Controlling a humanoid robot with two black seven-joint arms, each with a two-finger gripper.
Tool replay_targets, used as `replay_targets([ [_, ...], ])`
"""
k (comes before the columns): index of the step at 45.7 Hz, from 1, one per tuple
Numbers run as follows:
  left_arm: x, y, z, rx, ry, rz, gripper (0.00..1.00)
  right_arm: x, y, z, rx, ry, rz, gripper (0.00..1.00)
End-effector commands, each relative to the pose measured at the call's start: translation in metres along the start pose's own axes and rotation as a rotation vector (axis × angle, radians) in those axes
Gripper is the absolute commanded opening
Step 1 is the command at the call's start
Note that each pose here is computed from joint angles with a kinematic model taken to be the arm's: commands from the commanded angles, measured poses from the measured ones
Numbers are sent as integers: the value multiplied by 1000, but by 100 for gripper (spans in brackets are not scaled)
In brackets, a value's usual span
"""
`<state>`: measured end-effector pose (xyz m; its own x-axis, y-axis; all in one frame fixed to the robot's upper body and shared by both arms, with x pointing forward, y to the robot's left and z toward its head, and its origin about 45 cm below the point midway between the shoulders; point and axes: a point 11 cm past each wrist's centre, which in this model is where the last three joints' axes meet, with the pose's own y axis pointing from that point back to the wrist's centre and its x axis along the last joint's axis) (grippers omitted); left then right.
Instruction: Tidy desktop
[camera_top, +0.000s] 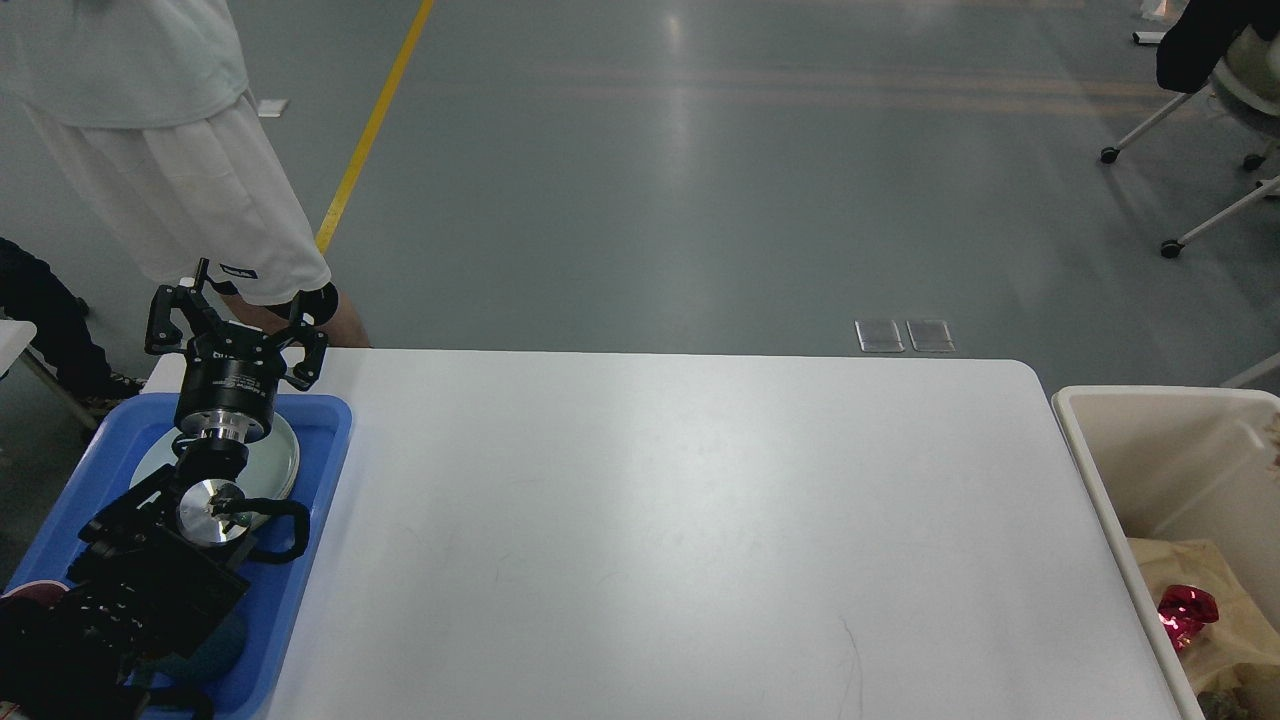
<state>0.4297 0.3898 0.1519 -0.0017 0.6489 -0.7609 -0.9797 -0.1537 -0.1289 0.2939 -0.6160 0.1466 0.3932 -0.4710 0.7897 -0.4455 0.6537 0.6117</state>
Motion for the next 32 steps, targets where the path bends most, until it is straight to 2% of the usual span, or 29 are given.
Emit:
replay_targets([
  [1, 0, 0, 0, 0, 1, 0, 96, -14, -6, 15, -34, 31, 1, 82],
  [3, 0, 0, 0, 2, 0, -1, 96, -15, -7, 15, -36, 36, 7, 99],
  [4, 0, 0, 0, 0, 1, 0, 96, -14, -7, 14, -37, 36, 11, 100],
  [14, 0, 0, 0, -1, 0, 1, 96, -24, -7, -2, -10, 40, -2, 100],
  [19, 0, 0, 0, 2, 0, -1, 96, -27, -5, -27, 37, -16, -8, 100],
  [26, 0, 0, 0, 0, 1, 0, 96, -8, 5, -84, 164, -427, -39, 100],
  [32, 0, 0, 0, 0, 1, 0, 96, -9, 27, -160, 345, -757, -135, 100],
])
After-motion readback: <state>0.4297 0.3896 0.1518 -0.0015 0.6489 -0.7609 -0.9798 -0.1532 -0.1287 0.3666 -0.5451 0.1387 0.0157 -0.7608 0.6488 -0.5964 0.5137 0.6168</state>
